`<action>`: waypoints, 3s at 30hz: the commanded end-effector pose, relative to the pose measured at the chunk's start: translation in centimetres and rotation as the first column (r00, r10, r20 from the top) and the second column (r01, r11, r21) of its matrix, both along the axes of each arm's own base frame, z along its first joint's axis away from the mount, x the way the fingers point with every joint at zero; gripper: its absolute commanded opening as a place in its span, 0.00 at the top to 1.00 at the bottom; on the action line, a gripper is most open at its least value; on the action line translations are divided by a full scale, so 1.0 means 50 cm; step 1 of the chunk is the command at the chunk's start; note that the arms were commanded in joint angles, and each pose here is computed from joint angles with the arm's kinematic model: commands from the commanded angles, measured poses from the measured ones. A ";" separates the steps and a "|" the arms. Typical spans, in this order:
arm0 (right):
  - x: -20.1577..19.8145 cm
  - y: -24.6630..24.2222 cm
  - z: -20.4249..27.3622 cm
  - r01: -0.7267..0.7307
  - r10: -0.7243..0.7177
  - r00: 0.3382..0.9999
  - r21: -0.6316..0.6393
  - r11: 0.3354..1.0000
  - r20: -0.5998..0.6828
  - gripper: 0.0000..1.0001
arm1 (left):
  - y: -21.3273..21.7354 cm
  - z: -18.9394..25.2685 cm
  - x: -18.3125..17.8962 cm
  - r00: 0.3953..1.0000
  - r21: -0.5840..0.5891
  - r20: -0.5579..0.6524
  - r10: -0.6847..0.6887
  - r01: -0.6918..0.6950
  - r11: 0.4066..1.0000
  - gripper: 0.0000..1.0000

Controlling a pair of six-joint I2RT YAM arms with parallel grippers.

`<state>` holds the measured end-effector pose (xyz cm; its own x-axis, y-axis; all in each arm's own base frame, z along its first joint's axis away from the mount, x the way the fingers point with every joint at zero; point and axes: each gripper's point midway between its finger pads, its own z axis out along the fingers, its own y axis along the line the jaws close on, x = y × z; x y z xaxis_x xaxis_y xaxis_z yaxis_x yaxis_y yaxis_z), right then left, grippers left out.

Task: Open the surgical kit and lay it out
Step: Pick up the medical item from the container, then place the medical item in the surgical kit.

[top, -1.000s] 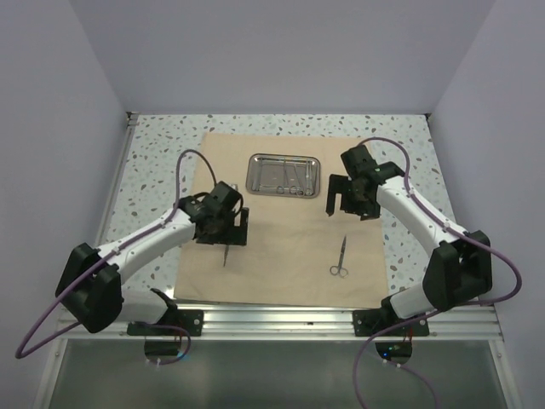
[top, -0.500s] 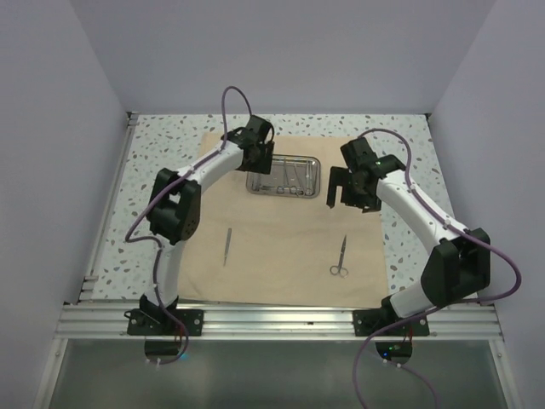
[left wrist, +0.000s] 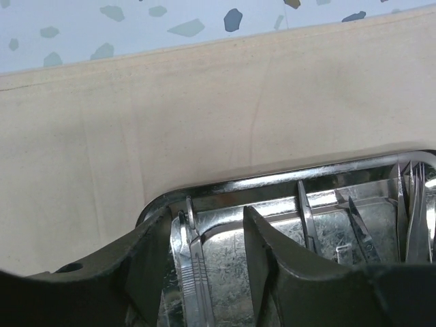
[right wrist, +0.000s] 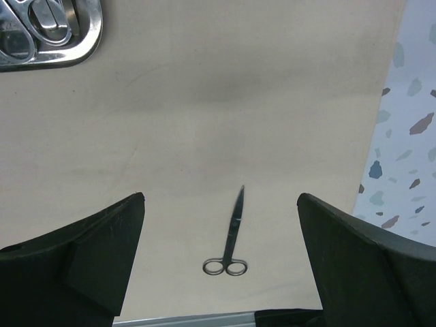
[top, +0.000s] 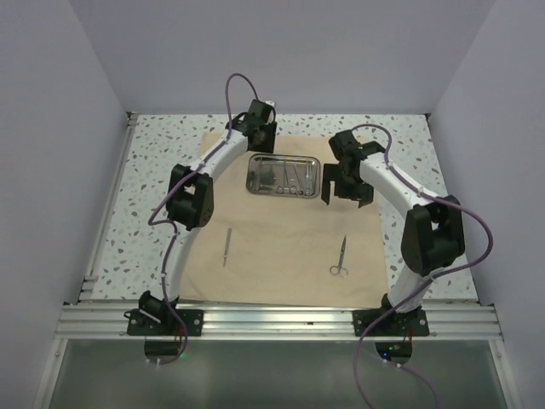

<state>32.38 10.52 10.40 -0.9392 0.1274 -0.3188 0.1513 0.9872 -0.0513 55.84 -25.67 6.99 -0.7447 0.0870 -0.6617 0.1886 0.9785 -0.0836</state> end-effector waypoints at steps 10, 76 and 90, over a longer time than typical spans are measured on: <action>0.053 -0.005 -0.011 -0.024 0.024 0.999 -0.022 0.999 -0.022 0.02 | -0.014 -0.011 0.007 0.999 -0.007 0.017 -0.030 0.030 1.000 0.58; 0.023 -0.014 0.004 0.029 -0.029 1.000 0.093 0.995 0.004 0.02 | 0.012 0.156 -0.067 0.998 -0.071 0.053 0.022 -0.019 0.997 1.00; -0.002 -0.004 0.019 0.025 -0.029 0.999 0.144 0.989 0.020 0.02 | 0.109 -0.007 -0.505 0.985 0.002 -0.162 0.057 -0.058 0.998 1.00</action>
<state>32.62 9.88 10.30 -0.9380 0.1875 -0.2915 0.1810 0.9822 0.0492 32.09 -19.22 5.42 -0.8747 0.1124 -0.4714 0.1548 0.9866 -0.0521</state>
